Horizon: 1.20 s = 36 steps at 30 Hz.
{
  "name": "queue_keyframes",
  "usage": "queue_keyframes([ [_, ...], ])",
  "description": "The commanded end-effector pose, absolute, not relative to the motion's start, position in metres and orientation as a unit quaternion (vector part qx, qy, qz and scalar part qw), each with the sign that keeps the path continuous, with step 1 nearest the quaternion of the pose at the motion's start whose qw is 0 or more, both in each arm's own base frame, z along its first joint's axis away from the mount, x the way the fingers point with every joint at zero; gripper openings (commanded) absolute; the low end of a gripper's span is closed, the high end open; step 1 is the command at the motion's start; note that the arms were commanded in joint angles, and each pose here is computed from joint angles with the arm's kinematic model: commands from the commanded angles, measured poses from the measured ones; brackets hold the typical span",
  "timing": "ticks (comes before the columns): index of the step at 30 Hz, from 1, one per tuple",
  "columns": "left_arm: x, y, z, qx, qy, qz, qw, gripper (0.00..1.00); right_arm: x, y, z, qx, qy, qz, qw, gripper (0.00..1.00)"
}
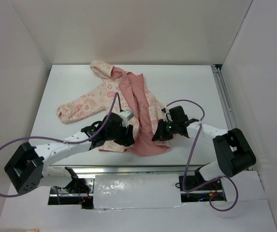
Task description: Zip up the jacket
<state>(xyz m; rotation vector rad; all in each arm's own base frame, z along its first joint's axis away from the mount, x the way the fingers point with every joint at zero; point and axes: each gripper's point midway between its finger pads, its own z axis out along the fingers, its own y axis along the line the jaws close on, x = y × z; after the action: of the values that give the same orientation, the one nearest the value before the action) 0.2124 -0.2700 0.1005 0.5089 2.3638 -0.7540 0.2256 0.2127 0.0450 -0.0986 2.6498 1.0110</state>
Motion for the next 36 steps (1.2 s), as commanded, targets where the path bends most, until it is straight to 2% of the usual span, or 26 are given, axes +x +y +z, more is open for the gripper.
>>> queue_keyframes([
  [1,0.212,-0.275,0.103,0.197,0.886,-0.295,0.297,0.64,0.234,0.215,0.041,-0.029,0.924,0.345,0.162,0.00],
  [3,0.211,-0.273,0.100,0.196,0.890,-0.291,0.292,0.65,0.232,0.214,0.036,-0.024,0.927,0.340,0.154,0.00],
  [6,0.212,-0.272,0.096,0.194,0.894,-0.284,0.288,0.55,0.234,0.211,0.032,-0.018,0.932,0.327,0.152,0.00],
  [8,0.209,-0.275,0.096,0.201,0.892,-0.291,0.282,0.55,0.235,0.211,0.031,-0.017,0.933,0.326,0.150,0.00],
  [11,0.206,-0.277,0.088,0.207,0.899,-0.287,0.259,0.82,0.236,0.208,0.025,-0.009,0.938,0.314,0.145,0.00],
  [13,0.205,-0.278,0.086,0.209,0.903,-0.285,0.245,0.91,0.237,0.206,0.022,-0.005,0.942,0.305,0.142,0.00],
  [16,0.204,-0.284,0.083,0.215,0.907,-0.283,0.226,0.95,0.238,0.206,0.021,-0.004,0.943,0.303,0.141,0.00],
  [22,0.215,-0.300,0.078,0.223,0.913,-0.269,0.210,0.97,0.239,0.205,0.022,-0.004,0.943,0.300,0.144,0.00],
  [25,0.221,-0.296,0.065,0.209,0.929,-0.232,0.200,0.97,0.239,0.202,0.021,-0.002,0.944,0.294,0.147,0.00],
  [30,0.214,-0.282,0.039,0.194,0.953,-0.165,0.165,0.94,0.238,0.197,0.018,0.002,0.946,0.288,0.148,0.00],
  [36,0.199,-0.284,0.023,0.198,0.962,-0.130,0.132,0.94,0.238,0.195,0.016,0.005,0.947,0.288,0.145,0.00],
])
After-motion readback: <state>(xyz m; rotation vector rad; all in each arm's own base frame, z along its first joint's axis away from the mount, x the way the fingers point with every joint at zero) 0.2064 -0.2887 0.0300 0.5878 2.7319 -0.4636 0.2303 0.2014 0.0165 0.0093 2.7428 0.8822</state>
